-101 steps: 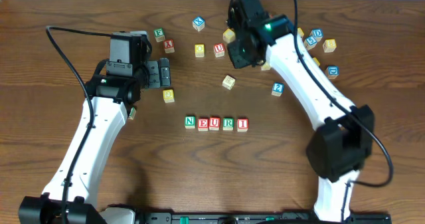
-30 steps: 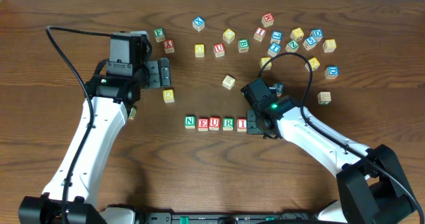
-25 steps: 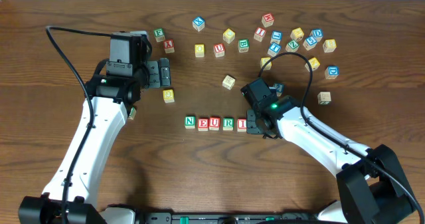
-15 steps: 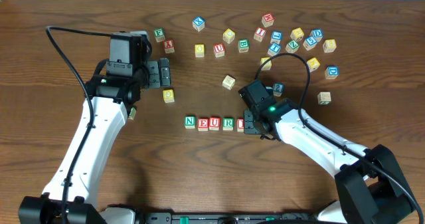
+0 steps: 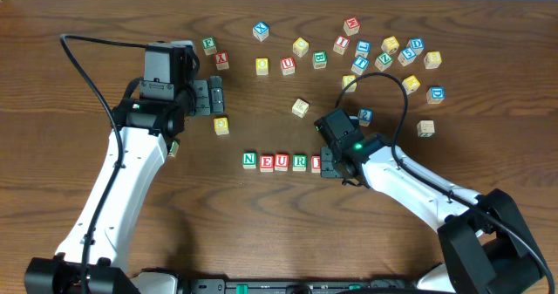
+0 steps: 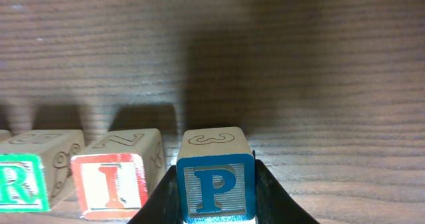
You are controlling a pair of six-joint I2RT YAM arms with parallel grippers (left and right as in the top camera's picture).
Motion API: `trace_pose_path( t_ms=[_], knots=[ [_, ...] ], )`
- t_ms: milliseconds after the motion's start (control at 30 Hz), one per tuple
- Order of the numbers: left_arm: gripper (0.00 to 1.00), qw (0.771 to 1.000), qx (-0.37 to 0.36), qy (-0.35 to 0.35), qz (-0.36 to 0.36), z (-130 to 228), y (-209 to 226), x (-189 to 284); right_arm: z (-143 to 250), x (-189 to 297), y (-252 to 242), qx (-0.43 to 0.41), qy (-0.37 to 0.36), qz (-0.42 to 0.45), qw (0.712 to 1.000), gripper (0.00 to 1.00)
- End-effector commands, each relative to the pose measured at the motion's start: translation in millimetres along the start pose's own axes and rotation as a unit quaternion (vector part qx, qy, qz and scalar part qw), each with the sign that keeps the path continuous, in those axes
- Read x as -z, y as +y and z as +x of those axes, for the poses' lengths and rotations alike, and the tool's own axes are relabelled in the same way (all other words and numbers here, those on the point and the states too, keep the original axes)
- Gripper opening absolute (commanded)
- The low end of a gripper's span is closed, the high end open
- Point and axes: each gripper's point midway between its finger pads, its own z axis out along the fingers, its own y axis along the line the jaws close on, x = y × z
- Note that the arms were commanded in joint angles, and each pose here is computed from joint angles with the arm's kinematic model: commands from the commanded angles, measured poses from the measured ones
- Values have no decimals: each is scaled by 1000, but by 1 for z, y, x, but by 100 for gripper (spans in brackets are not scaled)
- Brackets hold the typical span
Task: Spell out NEURIPS
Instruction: 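Lower the blue P block to the right of the I block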
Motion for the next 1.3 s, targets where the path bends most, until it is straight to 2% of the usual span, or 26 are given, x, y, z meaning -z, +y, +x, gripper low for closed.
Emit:
trace_pose_path(
  t_ms=[0,1100,1267],
  knots=[
    [100,1000,-2,-21,-1,-13,1,10,1,3,2,-8,-4,-5,1000,10],
    [100,1000,-2,-21,-1,-13,1,10,1,0,3,-9,-10,-9,1000,11],
    [100,1000,-2,-21,-1,-13,1,10,1,0,3,-9,-10,-9,1000,14]
  ],
)
